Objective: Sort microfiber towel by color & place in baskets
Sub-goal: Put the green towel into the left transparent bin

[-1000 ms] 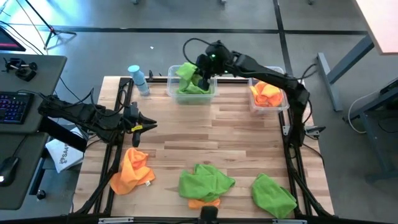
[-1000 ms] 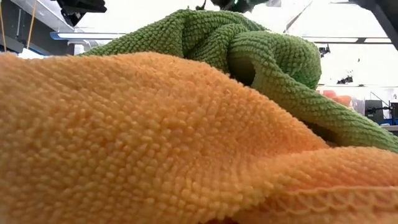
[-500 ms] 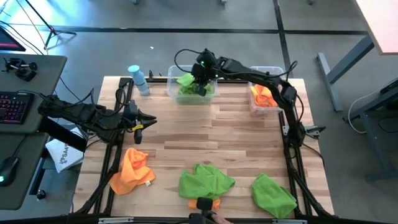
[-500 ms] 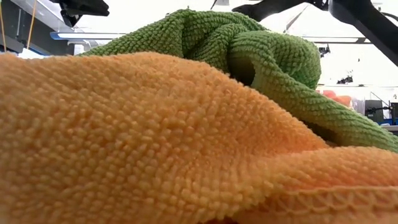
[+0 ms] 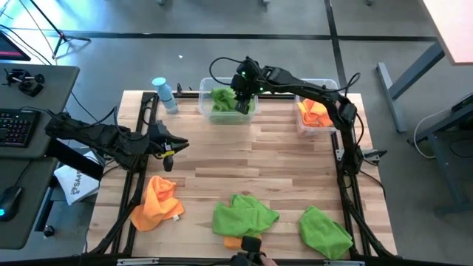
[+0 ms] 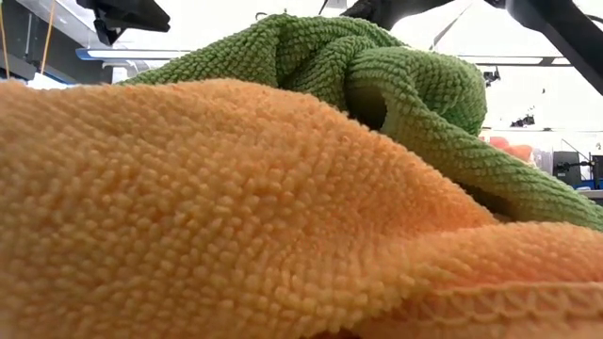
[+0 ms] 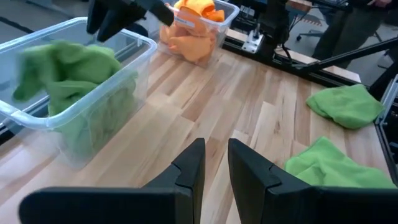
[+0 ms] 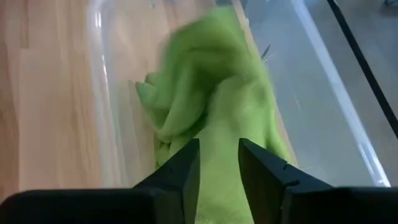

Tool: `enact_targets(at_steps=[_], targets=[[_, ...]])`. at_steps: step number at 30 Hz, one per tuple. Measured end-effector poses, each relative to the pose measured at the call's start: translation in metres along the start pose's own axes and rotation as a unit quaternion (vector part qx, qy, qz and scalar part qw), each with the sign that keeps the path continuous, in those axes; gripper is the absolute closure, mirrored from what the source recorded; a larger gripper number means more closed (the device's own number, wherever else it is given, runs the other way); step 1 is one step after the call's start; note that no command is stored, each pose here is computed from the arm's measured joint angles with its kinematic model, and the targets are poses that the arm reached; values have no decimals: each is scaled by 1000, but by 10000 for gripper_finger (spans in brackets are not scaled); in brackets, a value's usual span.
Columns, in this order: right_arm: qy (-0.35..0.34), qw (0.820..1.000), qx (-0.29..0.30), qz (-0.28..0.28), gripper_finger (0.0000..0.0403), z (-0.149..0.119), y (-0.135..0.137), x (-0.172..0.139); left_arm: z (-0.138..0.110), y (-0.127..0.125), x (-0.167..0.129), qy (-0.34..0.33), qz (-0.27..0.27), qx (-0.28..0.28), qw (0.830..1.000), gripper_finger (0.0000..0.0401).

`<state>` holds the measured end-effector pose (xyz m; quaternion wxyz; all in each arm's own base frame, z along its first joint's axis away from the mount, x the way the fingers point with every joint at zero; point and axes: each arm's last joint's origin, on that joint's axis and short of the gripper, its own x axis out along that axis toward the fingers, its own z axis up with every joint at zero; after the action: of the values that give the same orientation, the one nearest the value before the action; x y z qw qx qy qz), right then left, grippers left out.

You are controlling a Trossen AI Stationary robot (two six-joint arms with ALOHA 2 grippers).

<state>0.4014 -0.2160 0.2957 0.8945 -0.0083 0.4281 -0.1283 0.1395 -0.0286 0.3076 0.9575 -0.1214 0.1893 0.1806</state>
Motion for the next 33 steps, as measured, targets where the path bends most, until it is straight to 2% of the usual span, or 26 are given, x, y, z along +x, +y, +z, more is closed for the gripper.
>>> enact_targets(at_steps=[4, 8, 11, 15, 18, 23, 29, 33], targets=[[5, 1000, 3, -15, 290, 1, 0, -20, -1, -2, 4, 8, 2, 6, 1000, 344], [17, 999, 36, -29, 295, 0, 1, -39, -3, -4, 7, 14, 5, 11, 1000, 344], [23, 997, 63, -27, 319, -1, 2, -53, -3, -4, 8, 16, 6, 17, 1000, 344], [43, 995, 89, -15, 386, -5, 10, -71, -3, -4, 8, 16, 5, 21, 1000, 344], [62, 992, 104, -21, 391, -7, 20, -83, -3, -4, 8, 16, 5, 21, 1000, 344], [89, 989, 107, -56, 400, -7, 50, -104, -3, -5, 8, 22, -6, 26, 999, 344], [95, 988, 93, -75, 402, -6, 100, -127, -4, -7, 7, 38, -37, 34, 998, 344], [106, 987, 81, -85, 402, -13, 135, -139, -4, -7, 7, 39, -39, 34, 998, 344]])
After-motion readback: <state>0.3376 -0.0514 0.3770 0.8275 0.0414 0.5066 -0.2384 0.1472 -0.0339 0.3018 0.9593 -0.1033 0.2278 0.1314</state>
